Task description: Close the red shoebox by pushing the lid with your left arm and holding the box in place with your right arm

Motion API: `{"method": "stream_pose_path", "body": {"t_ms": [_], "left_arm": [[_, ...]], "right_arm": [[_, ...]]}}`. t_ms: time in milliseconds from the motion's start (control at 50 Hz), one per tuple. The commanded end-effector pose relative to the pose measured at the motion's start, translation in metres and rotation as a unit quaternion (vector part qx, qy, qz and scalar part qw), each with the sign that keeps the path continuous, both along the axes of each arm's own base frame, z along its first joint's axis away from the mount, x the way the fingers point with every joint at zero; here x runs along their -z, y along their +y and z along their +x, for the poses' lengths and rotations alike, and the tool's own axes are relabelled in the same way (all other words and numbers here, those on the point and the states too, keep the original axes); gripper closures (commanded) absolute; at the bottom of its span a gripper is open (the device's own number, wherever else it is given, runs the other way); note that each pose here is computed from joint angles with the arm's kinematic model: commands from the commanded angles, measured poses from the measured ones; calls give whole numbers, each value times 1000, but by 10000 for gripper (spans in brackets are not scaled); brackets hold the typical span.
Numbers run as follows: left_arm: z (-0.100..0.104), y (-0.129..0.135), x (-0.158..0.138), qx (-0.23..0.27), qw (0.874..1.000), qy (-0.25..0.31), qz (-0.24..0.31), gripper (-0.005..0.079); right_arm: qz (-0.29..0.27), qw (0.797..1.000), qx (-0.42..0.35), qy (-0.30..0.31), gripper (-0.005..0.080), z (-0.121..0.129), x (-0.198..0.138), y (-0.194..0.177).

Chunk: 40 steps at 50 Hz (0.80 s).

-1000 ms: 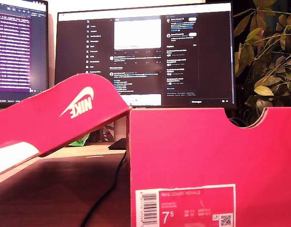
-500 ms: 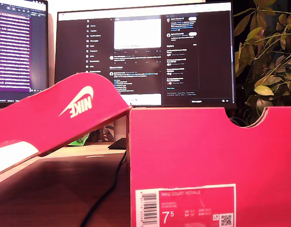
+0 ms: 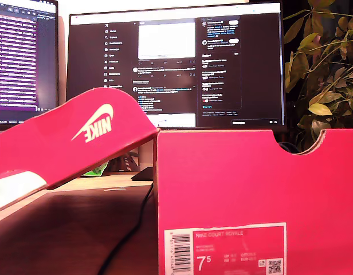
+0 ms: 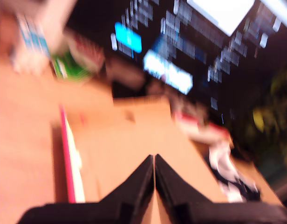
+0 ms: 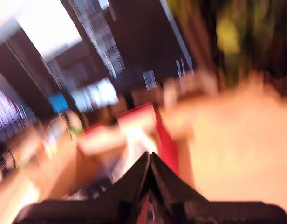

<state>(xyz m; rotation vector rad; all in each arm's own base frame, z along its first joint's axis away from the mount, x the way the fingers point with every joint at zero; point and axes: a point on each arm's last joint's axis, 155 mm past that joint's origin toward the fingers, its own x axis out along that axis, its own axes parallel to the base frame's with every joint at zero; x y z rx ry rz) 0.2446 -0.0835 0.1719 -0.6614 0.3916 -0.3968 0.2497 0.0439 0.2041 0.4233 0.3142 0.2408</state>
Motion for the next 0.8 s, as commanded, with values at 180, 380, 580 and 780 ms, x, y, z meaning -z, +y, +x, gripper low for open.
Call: {"method": "stream_pose_path", "body": {"t_ms": [180, 380, 580, 780], "left_arm": [[16, 1, 33, 31, 994, 100, 22, 761], [27, 18, 68, 21, 983, 178, 26, 762], [28, 29, 95, 16, 972, 235, -1, 762], [22, 25, 119, 36, 956, 289, -46, 762]], "right_arm": [[-41, 995, -59, 66, 764, 24, 16, 10], [-28, 983, -111, 144, 764, 34, 57, 22], [-3, 971, -144, 192, 764, 40, 88, 27], [18, 963, -152, 220, 764, 49, 110, 27]]}}
